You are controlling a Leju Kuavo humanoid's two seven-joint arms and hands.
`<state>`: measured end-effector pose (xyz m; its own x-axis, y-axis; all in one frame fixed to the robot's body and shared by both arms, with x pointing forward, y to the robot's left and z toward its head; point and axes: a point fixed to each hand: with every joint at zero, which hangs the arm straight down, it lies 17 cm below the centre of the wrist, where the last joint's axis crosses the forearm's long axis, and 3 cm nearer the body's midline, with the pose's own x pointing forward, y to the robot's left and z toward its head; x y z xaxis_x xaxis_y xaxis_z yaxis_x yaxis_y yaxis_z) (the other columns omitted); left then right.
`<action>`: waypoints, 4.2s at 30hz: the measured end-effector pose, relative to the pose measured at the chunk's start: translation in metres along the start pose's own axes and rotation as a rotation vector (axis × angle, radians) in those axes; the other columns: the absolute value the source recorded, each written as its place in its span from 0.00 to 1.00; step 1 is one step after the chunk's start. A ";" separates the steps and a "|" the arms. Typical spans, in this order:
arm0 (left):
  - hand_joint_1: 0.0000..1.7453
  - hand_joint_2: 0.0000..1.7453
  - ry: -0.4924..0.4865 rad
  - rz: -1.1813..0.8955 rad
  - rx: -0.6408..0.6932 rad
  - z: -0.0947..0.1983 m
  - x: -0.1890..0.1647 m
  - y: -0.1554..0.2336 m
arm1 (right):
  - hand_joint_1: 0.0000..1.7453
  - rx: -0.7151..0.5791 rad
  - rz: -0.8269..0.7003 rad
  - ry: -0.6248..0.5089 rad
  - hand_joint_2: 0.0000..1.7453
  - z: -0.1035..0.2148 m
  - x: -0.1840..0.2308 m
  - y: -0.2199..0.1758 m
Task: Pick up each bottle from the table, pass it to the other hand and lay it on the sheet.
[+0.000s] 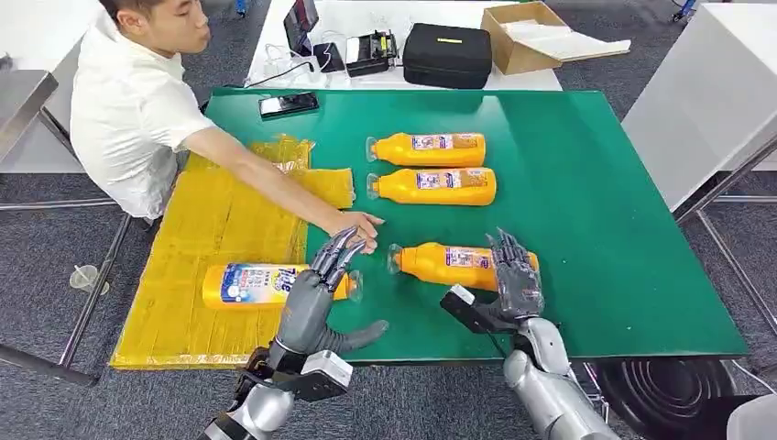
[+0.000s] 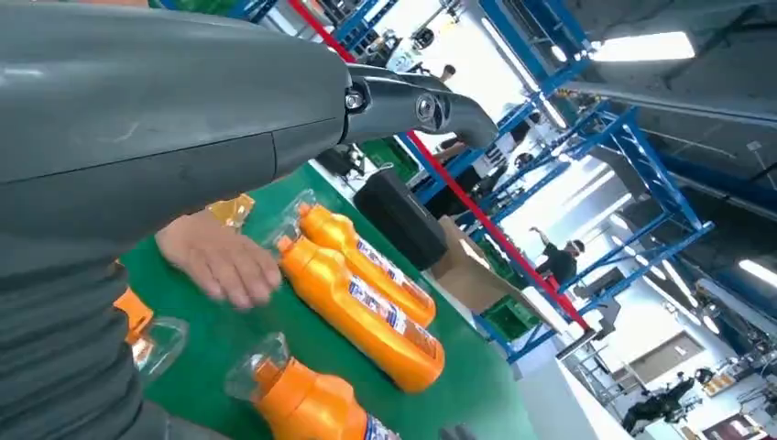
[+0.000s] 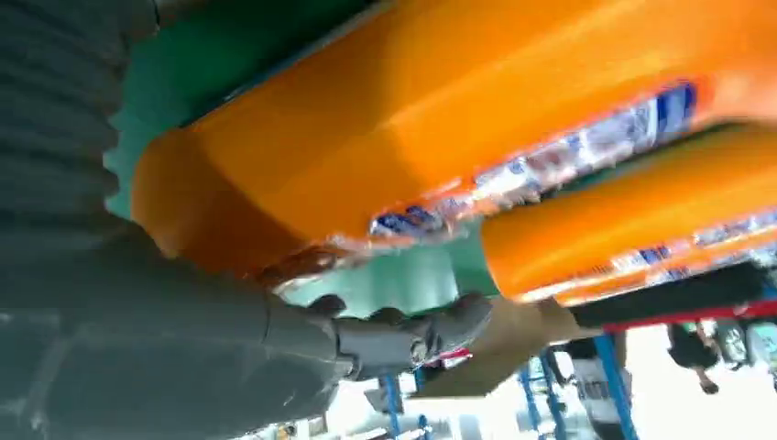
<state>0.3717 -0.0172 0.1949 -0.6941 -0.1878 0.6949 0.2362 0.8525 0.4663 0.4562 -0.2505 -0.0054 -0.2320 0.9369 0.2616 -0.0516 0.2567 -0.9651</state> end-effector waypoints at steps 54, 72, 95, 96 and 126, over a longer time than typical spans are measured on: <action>0.00 0.00 0.411 0.751 0.173 0.012 -0.047 -0.015 | 1.00 0.205 -0.653 -0.161 1.00 0.033 0.049 -0.001; 0.00 1.00 0.505 0.946 0.364 0.021 -0.072 0.003 | 1.00 -0.044 -0.818 -0.307 1.00 0.045 0.133 -0.054; 0.00 1.00 0.406 0.975 0.268 0.006 -0.037 -0.005 | 1.00 0.141 -0.887 -0.313 1.00 0.030 0.192 -0.010; 0.00 1.00 0.405 0.975 0.267 0.006 -0.036 -0.005 | 1.00 0.142 -0.886 -0.312 1.00 0.030 0.191 -0.009; 0.00 1.00 0.405 0.974 0.261 0.007 -0.035 -0.006 | 1.00 0.149 -0.883 -0.305 1.00 0.029 0.190 -0.006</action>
<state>0.3904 -0.0126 0.1637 0.0001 0.5188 0.8549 0.3793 0.7910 -0.4801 0.3840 -0.0811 0.0494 -0.2925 0.3108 0.9044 -0.4487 0.7906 -0.4168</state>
